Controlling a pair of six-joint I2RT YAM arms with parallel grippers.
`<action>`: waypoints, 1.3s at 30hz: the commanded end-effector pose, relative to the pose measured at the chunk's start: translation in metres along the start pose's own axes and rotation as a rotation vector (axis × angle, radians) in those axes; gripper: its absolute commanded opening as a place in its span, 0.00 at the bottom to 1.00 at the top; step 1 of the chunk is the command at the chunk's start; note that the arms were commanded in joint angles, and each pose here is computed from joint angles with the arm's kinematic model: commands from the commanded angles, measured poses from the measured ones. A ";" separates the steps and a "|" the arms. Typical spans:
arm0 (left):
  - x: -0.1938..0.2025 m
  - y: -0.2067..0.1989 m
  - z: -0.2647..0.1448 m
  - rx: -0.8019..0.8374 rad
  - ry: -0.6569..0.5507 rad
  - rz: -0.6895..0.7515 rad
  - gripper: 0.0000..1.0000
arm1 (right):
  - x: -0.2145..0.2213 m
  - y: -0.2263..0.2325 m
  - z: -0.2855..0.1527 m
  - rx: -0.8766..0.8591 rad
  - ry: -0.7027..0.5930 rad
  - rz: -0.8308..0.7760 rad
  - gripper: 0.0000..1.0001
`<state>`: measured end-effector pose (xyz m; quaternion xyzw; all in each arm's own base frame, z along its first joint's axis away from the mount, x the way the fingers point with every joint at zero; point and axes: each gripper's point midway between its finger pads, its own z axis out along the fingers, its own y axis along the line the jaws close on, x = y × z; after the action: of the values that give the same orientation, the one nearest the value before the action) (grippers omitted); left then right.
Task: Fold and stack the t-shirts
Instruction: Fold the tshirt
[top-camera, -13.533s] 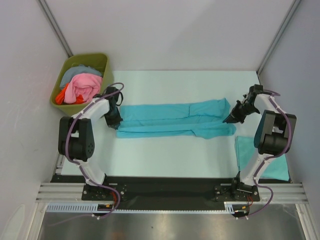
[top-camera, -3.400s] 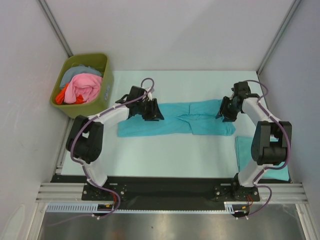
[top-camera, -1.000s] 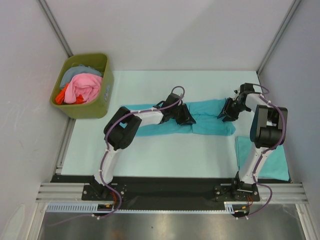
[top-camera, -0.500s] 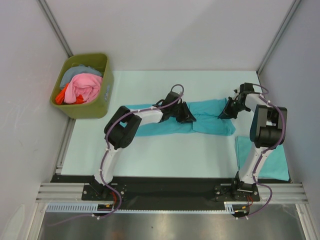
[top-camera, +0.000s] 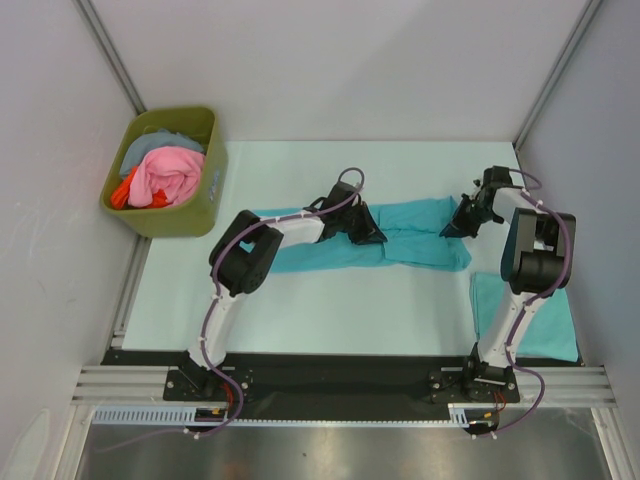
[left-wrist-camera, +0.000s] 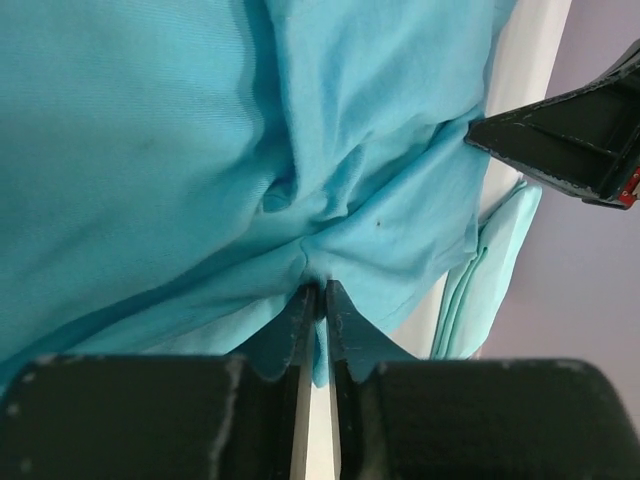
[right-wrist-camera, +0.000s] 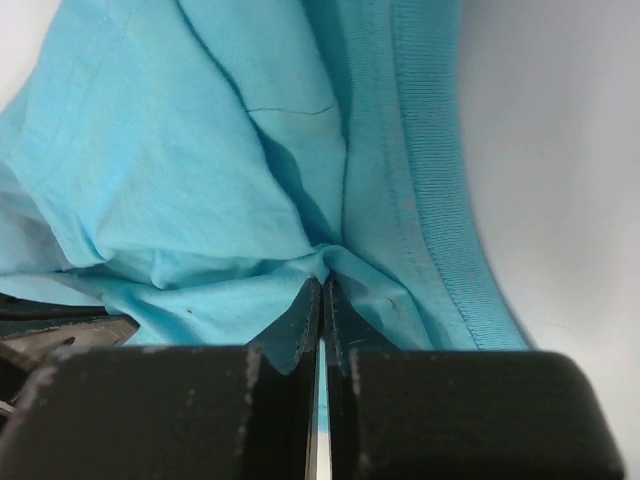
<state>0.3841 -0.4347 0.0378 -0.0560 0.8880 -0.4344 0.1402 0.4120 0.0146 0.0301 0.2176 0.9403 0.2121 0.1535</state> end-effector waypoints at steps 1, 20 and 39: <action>-0.007 0.000 -0.004 -0.005 -0.018 0.015 0.10 | -0.024 0.000 -0.004 0.001 -0.074 0.000 0.00; -0.009 0.012 -0.010 -0.108 0.015 0.097 0.38 | -0.028 -0.007 0.001 0.048 -0.040 0.002 0.08; 0.008 0.028 -0.170 -0.288 0.075 0.397 0.52 | 0.017 -0.028 -0.082 0.228 -0.051 -0.009 0.41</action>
<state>0.3327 -0.3419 0.1080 0.1106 0.9289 -0.3103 0.1692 0.3729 -0.0307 0.0872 0.2440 0.9517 0.0949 0.1604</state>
